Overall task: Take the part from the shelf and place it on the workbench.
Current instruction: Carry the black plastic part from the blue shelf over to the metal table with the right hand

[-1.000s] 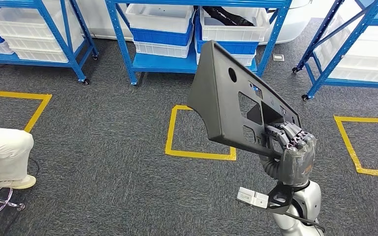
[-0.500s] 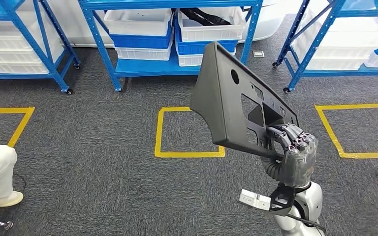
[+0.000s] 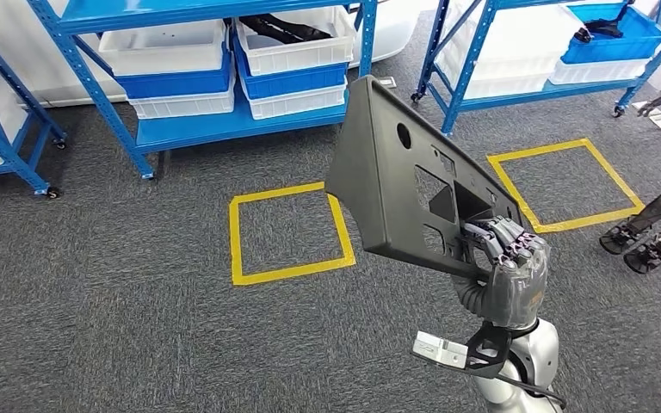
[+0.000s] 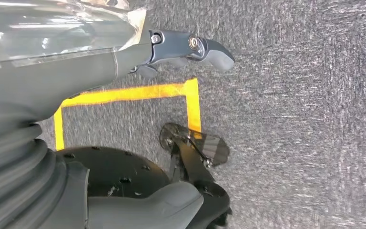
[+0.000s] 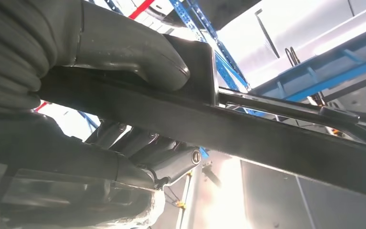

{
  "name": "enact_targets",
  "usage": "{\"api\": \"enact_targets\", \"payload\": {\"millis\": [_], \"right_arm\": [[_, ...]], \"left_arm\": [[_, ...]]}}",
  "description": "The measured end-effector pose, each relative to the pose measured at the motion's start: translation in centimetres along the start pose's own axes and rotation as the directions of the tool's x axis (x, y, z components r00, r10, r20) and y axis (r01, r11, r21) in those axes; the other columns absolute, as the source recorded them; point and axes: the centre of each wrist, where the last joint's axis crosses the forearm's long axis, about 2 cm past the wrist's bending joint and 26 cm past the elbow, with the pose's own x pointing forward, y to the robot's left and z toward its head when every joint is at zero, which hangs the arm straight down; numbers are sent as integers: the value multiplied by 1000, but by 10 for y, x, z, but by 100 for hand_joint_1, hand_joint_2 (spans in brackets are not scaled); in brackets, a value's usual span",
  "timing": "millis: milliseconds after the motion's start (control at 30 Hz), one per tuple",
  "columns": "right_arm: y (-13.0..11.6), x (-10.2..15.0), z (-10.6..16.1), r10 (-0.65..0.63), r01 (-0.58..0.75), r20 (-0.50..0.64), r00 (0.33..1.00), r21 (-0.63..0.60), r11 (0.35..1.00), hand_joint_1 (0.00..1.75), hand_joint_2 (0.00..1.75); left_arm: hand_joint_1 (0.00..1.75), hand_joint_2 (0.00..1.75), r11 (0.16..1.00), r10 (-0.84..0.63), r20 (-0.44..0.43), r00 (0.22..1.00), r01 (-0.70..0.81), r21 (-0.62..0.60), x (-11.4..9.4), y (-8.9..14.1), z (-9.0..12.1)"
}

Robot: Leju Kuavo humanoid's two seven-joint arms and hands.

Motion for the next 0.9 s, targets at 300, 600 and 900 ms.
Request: {"api": "enact_targets", "payload": {"millis": [300, 600, 900], "right_arm": [[3, -3, -5, -5, 5, -9, 1000, -6, 1000, 175, 175], [1, -2, -1, 22, -22, -10, 1000, 14, 1000, 175, 175], [-1, -1, 5, 36, -35, -38, 999, 28, 999, 175, 175]], "left_arm": [[0, 175, 990, 51, -30, 998, -54, -131, 0, -3, 0], [0, 175, 986, 48, -19, 999, -51, -159, 1, -3, -1], [0, 175, 987, 36, -28, 999, -40, -157, 0, 0, -1]]}}
